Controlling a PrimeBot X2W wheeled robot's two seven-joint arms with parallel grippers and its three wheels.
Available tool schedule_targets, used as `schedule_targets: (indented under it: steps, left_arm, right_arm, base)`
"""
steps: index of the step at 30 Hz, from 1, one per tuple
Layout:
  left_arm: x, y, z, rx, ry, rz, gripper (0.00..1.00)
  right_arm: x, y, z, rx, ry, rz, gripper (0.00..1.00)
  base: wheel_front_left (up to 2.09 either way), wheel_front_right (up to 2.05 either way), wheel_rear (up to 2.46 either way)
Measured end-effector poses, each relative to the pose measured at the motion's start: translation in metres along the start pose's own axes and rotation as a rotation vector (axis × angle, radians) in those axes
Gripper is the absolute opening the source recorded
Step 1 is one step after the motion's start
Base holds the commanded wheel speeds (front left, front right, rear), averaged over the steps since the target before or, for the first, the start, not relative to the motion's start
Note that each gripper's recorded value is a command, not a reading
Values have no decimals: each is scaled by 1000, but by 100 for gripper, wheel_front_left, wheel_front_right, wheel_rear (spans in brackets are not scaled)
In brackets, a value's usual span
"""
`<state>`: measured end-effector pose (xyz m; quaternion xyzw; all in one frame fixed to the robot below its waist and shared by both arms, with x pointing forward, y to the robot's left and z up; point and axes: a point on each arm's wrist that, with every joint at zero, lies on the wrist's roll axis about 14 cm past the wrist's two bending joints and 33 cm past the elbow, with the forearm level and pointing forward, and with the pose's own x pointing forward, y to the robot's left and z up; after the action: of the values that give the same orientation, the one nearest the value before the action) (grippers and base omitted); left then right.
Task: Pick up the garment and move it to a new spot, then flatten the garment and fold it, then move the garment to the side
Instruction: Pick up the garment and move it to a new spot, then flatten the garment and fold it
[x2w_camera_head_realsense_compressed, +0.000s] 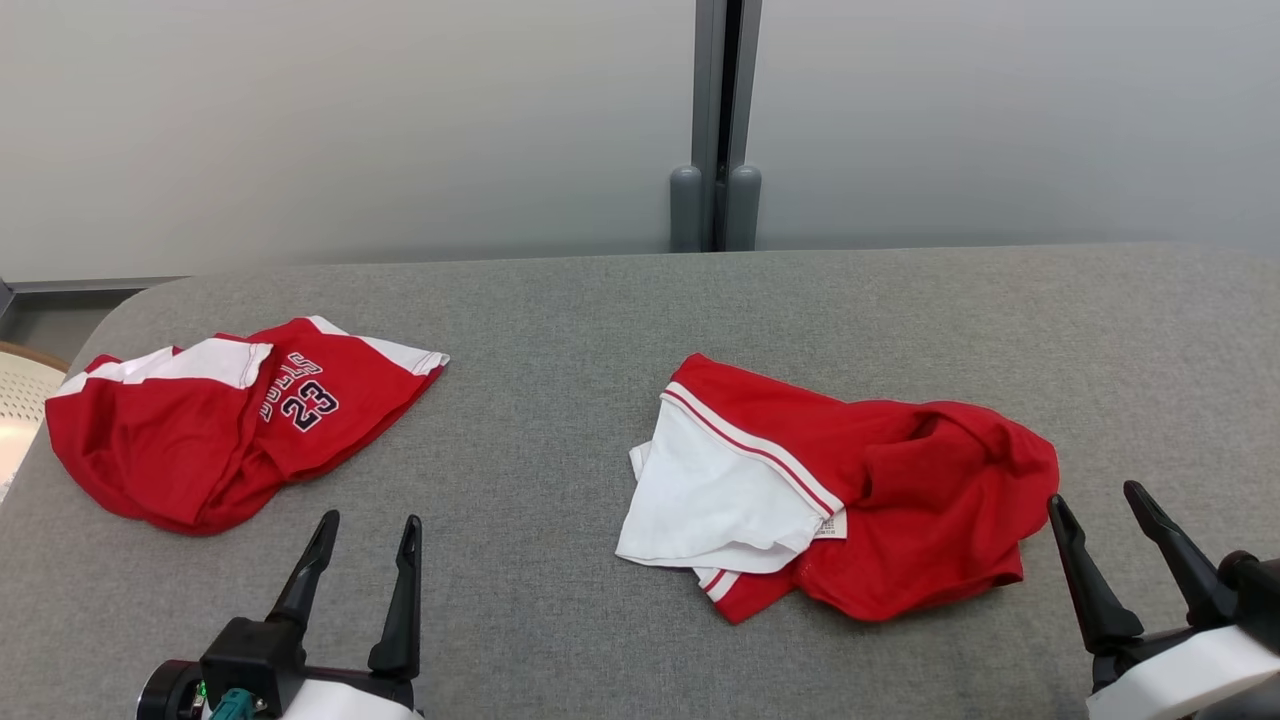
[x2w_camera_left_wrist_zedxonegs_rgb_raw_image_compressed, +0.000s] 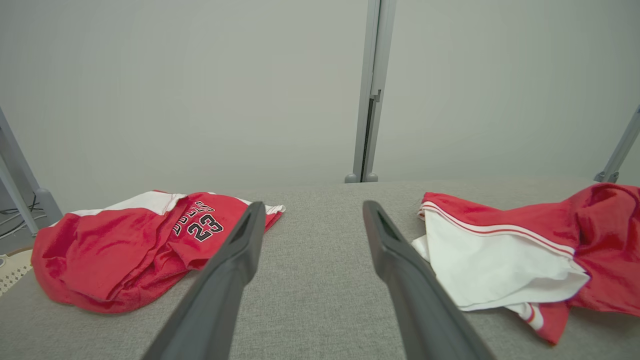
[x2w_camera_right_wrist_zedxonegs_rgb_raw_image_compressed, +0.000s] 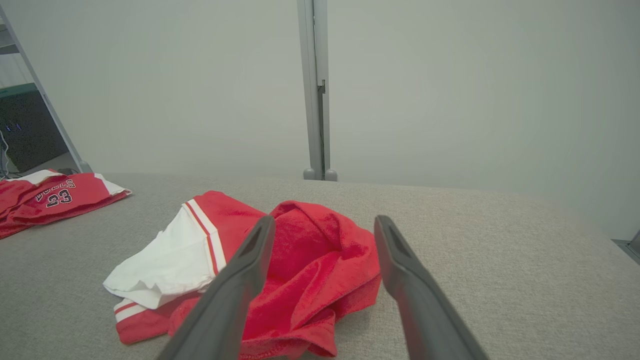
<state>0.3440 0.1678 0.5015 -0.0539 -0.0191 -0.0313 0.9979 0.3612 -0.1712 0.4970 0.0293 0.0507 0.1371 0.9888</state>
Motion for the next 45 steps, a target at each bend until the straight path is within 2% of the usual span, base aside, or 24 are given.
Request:
schedule_targets:
  steps: [24,27,34,41,44,45]
  left_arm:
    - [8,-13,2,-4,-6,-8,100]
    - [14,-18,6,-7,-20,-12,100]
    - [31,-30,4,-6,-24,-23,100]
    - [45,-33,-3,-6,-15,-13,100]
    - [48,-31,-5,-4,-10,-3,100]
    - [49,-30,-5,-3,-11,0,100]
  right_arm:
    - [8,7,-11,2,39,29,100]
    - [10,20,-24,1,90,79,100]
    - [6,58,-81,8,285,233,100]
    - [10,81,-119,-87,400,381,100]
    - [11,82,-133,-126,443,410,100]
    - [12,81,-136,-131,454,413,78]
  base:
    - [0,0,0]
    - [0,0,0]
    - [0,0,0]
    - [0,0,0]
    - [0,0,0]
    - [0,0,0]
